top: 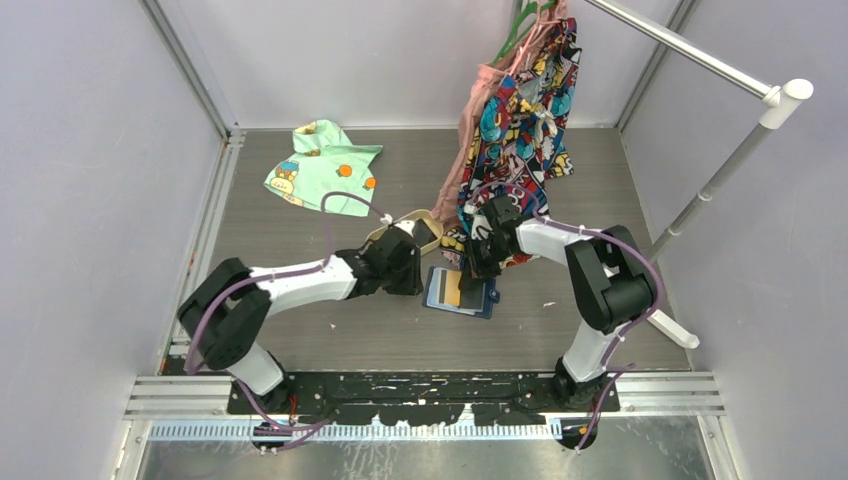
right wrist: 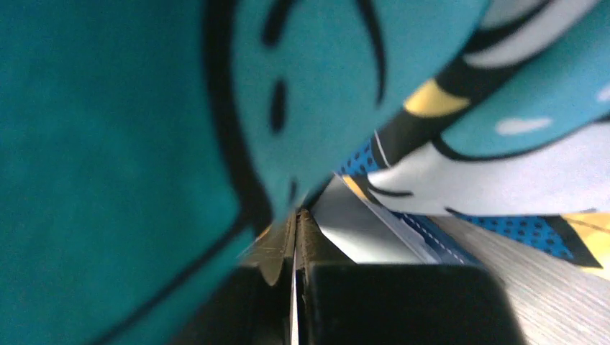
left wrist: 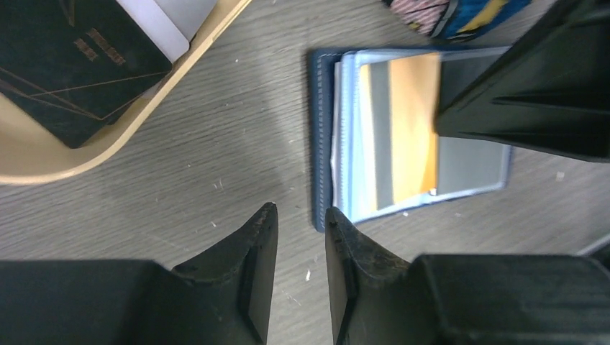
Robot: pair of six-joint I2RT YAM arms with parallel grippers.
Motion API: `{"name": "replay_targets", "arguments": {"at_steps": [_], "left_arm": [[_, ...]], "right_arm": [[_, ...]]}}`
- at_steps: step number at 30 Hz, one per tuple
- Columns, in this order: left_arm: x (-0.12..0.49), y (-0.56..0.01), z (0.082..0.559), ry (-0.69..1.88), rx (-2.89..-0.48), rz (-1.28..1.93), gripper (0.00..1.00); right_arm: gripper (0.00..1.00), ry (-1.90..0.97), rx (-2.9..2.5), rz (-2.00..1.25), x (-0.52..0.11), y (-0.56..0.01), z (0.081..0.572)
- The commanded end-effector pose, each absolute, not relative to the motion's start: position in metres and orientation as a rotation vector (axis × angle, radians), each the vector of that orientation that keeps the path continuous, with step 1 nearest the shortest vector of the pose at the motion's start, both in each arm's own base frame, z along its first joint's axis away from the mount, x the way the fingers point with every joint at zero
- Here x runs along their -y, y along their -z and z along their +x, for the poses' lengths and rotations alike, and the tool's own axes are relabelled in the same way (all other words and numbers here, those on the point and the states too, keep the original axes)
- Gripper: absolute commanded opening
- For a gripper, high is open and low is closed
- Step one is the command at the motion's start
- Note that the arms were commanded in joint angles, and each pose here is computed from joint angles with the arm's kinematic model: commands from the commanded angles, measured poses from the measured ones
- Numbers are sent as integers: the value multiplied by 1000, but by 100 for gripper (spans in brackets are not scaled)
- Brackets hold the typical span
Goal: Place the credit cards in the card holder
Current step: Insert the credit card into the card holder.
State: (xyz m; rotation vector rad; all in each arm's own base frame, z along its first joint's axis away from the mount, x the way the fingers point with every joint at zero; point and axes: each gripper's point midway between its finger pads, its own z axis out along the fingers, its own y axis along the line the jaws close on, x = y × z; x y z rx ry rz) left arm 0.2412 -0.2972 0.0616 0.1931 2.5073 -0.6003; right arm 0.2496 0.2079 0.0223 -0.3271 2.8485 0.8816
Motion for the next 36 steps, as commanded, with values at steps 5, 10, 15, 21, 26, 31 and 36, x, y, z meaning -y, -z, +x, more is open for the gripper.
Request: {"name": "replay_targets", "arguments": {"at_steps": [5,10,15,21,26,31,36], "left_arm": [[311,-26,242,578,-2613,234,31],[306,-35,242,567,-2594,231,31],[300,-64,244,608,-2499,205,33],[311,-100,249,791,-2351,127,35],[322,-107,251,954,-2318,40,34],[331,-92,246,1015,-2365,23,36],[340,-81,244,1046,-2408,29,42]], "right_arm": [[2,-997,-2910,-290,-229,-9,255],[4,-1080,-2908,-269,-228,-15,254],[10,-1217,-2768,-370,-217,-52,254],[12,-1276,-2723,-440,-223,-60,254],[6,-1234,-2795,-462,-234,-47,252],[4,-1044,-2898,-463,-227,-23,249],[3,-824,-3011,-440,-207,0,250]]}}
